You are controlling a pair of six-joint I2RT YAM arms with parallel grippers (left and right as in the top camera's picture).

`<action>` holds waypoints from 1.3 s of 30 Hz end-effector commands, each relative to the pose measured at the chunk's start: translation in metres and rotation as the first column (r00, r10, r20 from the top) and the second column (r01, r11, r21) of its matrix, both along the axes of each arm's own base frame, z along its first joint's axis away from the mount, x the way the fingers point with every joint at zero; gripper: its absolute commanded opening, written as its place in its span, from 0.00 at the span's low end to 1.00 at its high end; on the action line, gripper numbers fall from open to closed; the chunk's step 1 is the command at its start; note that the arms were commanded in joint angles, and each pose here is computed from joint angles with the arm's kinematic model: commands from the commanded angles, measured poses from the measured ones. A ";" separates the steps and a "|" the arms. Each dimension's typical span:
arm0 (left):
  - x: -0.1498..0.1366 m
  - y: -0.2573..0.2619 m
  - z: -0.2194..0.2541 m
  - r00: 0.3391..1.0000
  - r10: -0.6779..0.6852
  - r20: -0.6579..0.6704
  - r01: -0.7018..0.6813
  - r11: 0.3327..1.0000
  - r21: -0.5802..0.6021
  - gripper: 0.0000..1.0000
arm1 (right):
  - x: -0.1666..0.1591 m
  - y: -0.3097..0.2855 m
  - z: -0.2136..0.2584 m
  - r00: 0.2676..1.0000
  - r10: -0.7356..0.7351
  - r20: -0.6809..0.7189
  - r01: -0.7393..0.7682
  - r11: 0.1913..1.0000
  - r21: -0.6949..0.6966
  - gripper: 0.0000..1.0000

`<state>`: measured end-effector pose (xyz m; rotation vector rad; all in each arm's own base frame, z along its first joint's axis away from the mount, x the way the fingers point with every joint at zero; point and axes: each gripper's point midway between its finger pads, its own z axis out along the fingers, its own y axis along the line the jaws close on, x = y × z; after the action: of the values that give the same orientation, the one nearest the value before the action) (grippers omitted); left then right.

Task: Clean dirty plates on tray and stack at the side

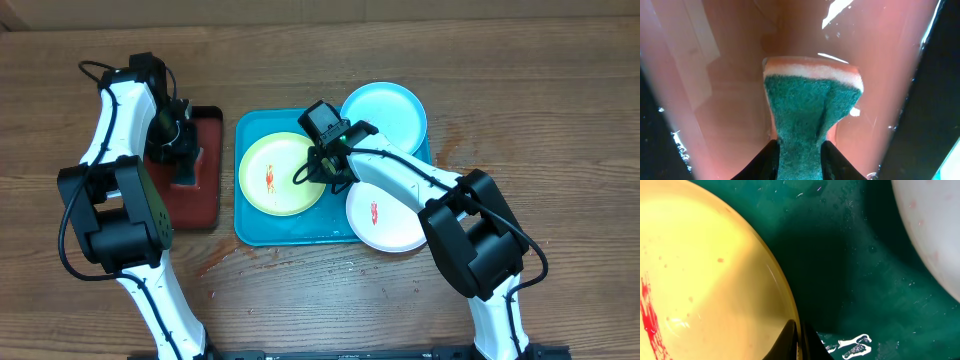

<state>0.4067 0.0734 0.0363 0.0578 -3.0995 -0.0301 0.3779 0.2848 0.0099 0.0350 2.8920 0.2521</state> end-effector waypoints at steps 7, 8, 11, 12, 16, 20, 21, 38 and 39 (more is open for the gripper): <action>0.004 -0.008 -0.001 1.000 0.013 0.010 -0.013 0.999 -0.048 0.31 | -0.003 -0.017 -0.016 1.000 -0.020 -0.002 0.020 0.997 -0.078 0.04; 0.004 -0.008 -0.001 1.000 0.014 0.010 -0.013 0.999 -0.049 0.31 | -0.003 -0.017 -0.016 1.000 -0.020 -0.002 0.020 0.997 -0.078 0.04; 0.004 -0.008 -0.001 1.000 0.013 0.009 -0.013 0.999 -0.047 0.31 | -0.003 -0.017 -0.016 1.000 -0.020 -0.002 0.020 0.997 -0.078 0.04; 0.004 -0.008 -0.001 1.000 0.013 0.009 -0.013 0.999 -0.047 0.31 | -0.003 -0.017 -0.016 1.000 -0.020 -0.002 0.020 0.997 -0.078 0.04; 0.003 -0.008 -0.003 1.000 0.013 0.007 -0.012 0.999 -0.046 0.32 | -0.003 -0.017 -0.016 1.000 -0.020 -0.002 0.020 0.997 -0.078 0.04; -0.004 -0.009 -0.014 1.000 0.013 -0.012 -0.014 0.999 -0.050 0.32 | -0.003 -0.017 -0.016 1.000 -0.020 -0.002 0.020 0.997 -0.078 0.04; -0.006 -0.009 -0.017 1.000 0.013 -0.017 -0.013 0.999 -0.050 0.31 | -0.003 -0.017 -0.016 1.000 -0.020 -0.002 0.020 0.997 -0.078 0.04; -0.012 -0.011 -0.038 0.997 0.082 -0.018 -0.082 0.995 -0.048 0.04 | -0.003 -0.017 -0.016 1.000 -0.020 -0.002 0.020 0.997 -0.078 0.04; -0.012 -0.011 -0.038 0.996 0.086 -0.020 -0.087 0.995 -0.049 0.04 | -0.003 -0.017 -0.016 1.000 -0.020 -0.002 0.020 0.997 -0.078 0.04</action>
<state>0.4042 0.0673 0.0102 0.1137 -3.1140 0.0169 0.3790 0.2849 0.0101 0.0351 2.8867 0.2514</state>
